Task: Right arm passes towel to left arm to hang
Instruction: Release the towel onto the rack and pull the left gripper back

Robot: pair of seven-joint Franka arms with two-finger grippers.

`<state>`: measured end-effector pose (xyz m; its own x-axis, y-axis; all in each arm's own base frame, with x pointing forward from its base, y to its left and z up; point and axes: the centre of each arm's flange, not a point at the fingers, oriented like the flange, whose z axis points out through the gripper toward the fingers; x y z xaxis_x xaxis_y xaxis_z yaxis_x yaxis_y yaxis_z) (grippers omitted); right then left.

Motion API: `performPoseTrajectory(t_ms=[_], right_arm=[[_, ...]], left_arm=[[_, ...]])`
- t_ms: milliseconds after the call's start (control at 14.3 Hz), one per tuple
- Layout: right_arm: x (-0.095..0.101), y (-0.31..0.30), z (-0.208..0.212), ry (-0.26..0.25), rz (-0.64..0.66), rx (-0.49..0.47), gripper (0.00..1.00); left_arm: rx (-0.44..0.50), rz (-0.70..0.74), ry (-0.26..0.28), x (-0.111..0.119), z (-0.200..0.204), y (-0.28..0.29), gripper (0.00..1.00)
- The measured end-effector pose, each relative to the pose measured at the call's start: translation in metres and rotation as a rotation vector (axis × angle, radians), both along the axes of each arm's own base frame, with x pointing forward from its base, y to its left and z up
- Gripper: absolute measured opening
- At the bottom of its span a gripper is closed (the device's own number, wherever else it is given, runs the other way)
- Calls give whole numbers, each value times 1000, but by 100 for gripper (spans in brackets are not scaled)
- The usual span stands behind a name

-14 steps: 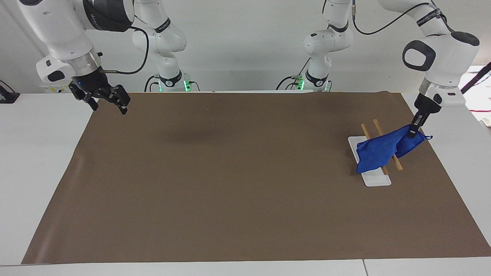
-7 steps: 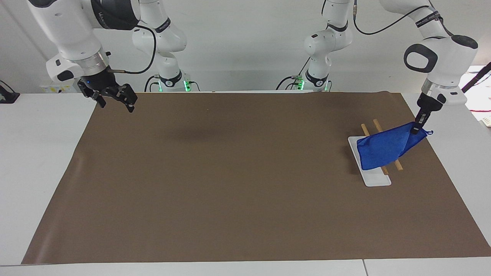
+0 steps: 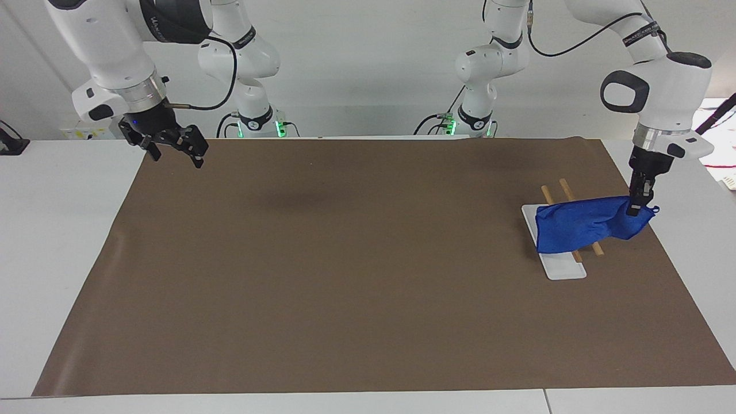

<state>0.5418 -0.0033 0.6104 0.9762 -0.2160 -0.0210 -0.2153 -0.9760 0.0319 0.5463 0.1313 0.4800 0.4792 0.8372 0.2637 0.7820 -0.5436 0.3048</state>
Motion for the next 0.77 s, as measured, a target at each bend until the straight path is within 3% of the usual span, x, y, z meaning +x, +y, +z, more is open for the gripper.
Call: performPoseTrajectory(t_ms=[420,770], right_arm=[[0,0,0,-1,0,0,100],[0,2,1,-3,3,0,100]], left_arm=[[-32,7,65,-6,-26,-21,3],[-35,49,66,-11,-27,2,3]])
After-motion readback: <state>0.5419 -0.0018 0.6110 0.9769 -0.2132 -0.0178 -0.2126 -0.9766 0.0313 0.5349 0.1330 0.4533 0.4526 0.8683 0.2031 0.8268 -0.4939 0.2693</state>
